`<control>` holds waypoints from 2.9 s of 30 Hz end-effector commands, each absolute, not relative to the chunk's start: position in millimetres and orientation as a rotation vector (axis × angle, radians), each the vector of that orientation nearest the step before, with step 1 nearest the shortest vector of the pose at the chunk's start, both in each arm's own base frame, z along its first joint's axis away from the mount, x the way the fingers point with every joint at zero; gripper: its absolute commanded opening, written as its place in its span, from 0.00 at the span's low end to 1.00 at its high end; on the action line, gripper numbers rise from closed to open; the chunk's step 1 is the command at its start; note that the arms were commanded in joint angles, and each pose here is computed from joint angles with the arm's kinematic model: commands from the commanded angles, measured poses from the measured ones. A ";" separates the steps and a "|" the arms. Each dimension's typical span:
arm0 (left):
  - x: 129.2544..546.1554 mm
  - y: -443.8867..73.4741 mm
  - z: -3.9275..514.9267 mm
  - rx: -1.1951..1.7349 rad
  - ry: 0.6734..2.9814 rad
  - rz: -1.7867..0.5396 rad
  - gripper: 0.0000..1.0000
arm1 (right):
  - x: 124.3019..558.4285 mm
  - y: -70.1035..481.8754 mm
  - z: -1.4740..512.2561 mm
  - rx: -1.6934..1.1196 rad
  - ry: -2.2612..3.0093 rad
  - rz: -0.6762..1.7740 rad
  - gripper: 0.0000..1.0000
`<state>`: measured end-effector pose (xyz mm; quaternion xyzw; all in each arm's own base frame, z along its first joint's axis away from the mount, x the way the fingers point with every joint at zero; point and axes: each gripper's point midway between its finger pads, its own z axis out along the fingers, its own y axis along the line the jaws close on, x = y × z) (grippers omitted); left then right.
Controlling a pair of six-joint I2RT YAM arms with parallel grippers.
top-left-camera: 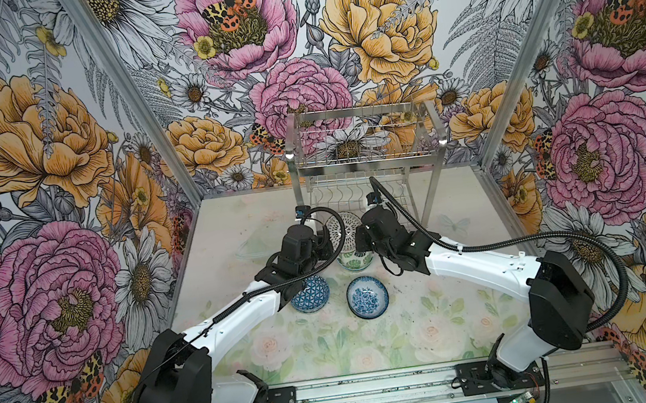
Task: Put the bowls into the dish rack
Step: 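Close right gripper on the bowl rim and open left gripper, then carry the bowl with right gripper into a rack slot, standing upright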
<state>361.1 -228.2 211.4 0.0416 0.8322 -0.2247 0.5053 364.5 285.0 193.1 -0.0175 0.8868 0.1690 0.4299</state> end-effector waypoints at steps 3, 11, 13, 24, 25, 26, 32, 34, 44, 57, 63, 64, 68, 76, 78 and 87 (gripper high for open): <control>365.9 -242.2 253.5 0.087 1.887 -0.661 0.00 | 366.8 287.1 217.7 -0.066 2.146 0.420 0.00; 366.7 -212.3 253.9 0.152 1.963 -0.420 0.99 | 368.3 243.9 240.6 -0.103 2.036 0.150 0.00; 366.3 -187.5 255.5 0.144 1.967 -0.286 0.99 | 369.8 229.8 246.6 -0.136 2.001 0.028 0.00; 374.6 -116.3 237.2 0.069 2.017 -0.136 0.99 | 404.7 188.1 257.1 -0.291 1.788 -0.755 0.00; 375.4 -117.0 237.6 0.073 2.016 -0.137 0.99 | 408.6 189.2 257.8 -0.291 1.772 -0.786 0.00; 376.2 -117.9 238.6 0.076 2.014 -0.140 0.99 | 413.4 191.6 257.5 -0.302 1.759 -0.826 0.00; 375.9 -120.4 243.2 0.085 2.000 -0.158 0.99 | 451.3 190.1 242.9 -0.327 1.710 -1.050 0.00; 374.2 -119.9 245.0 0.086 1.994 -0.160 0.99 | 464.6 186.3 233.0 -0.340 1.708 -1.109 0.00; 369.8 -118.8 251.9 0.090 1.974 -0.163 0.99 | 526.3 156.9 199.6 -0.279 1.711 -1.300 0.00; 367.0 -123.9 248.5 0.120 1.982 -0.181 0.99 | 597.5 121.5 185.6 -0.186 1.728 -1.421 0.00; 369.4 -124.8 244.6 0.127 1.992 -0.175 0.99 | 616.7 111.7 173.2 -0.169 1.749 -1.461 0.00; 369.6 -125.1 244.1 0.129 1.993 -0.176 0.99 | 618.8 111.8 170.6 -0.171 1.752 -1.464 0.00; 370.4 -123.8 241.6 0.130 1.998 -0.167 0.99 | 626.3 108.8 159.0 -0.175 1.764 -1.484 0.00; 373.1 -124.1 236.7 0.131 2.008 -0.166 0.99 | 632.7 95.7 147.4 -0.173 1.786 -1.518 0.00; 373.8 -124.3 235.8 0.133 2.010 -0.166 0.99 | 633.3 95.8 146.2 -0.180 1.787 -1.520 0.00; 374.3 -124.6 234.4 0.134 2.012 -0.170 0.99 | 635.7 87.9 151.7 -0.194 1.755 -1.581 0.00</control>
